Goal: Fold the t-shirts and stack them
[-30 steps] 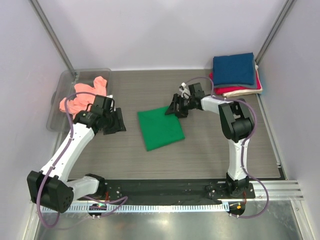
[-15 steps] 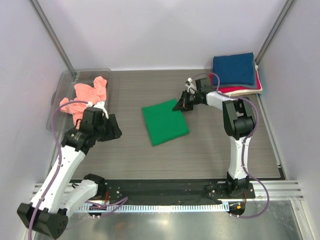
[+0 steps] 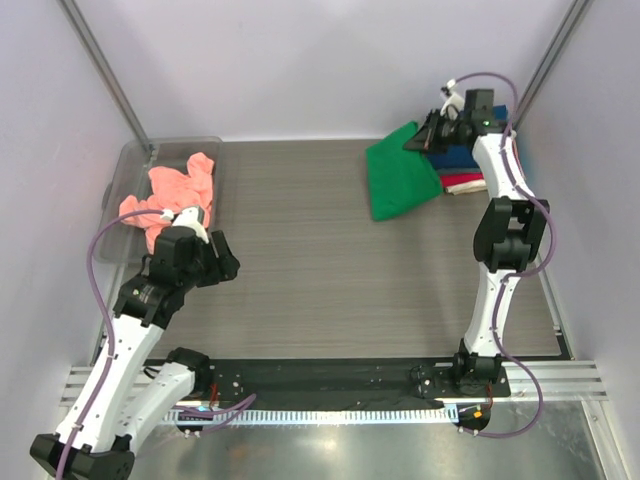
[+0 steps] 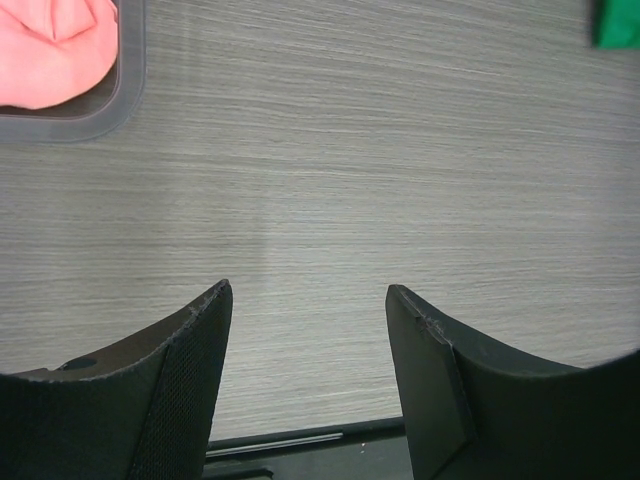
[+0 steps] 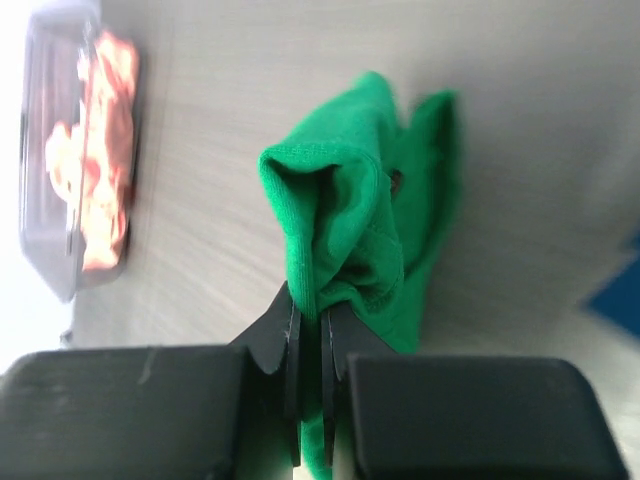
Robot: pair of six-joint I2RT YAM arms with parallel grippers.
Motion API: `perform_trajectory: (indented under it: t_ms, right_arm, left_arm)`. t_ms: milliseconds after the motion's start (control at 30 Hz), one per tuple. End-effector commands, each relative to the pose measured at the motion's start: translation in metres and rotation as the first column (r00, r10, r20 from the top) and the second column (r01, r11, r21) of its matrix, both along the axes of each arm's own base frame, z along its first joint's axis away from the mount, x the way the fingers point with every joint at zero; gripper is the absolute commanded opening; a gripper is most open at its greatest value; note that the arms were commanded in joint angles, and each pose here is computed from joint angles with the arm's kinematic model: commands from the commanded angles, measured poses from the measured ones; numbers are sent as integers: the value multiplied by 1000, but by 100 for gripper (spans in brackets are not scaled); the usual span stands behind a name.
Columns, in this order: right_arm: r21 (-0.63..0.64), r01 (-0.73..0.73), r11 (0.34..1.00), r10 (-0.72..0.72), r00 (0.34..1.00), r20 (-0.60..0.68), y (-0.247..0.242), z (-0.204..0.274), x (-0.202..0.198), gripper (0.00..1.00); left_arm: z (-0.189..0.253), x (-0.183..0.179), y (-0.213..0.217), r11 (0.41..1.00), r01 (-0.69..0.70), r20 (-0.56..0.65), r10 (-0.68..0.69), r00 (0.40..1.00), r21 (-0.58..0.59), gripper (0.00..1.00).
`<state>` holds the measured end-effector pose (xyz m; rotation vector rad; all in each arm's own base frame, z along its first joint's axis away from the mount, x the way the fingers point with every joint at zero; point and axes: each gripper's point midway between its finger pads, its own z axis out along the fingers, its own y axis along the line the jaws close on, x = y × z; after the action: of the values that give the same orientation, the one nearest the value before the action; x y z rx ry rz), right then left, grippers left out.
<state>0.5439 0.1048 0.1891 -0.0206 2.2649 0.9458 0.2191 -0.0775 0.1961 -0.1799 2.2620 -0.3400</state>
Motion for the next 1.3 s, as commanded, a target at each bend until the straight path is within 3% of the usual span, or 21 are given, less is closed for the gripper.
perform_trajectory:
  t_ms: [0, 467, 900, 1267]
  right_arm:
    - [-42, 6, 999, -1, 994, 111, -21, 51, 13, 1]
    - [-5, 112, 994, -104, 933, 345, -93, 148, 38, 1]
    - [145, 163, 976, -208, 897, 389, -180, 137, 66, 1]
    - [156, 185, 970, -238, 845, 479, -229, 125, 83, 1]
  left_arm:
    - [4, 8, -1, 1000, 0, 34, 0, 999, 2, 64]
    - [-7, 11, -3, 1000, 3, -12, -3, 1000, 8, 63]
    - [-18, 13, -6, 1000, 14, -58, -13, 998, 13, 62]
    - [-27, 15, -5, 1000, 6, -99, -3, 995, 30, 61]
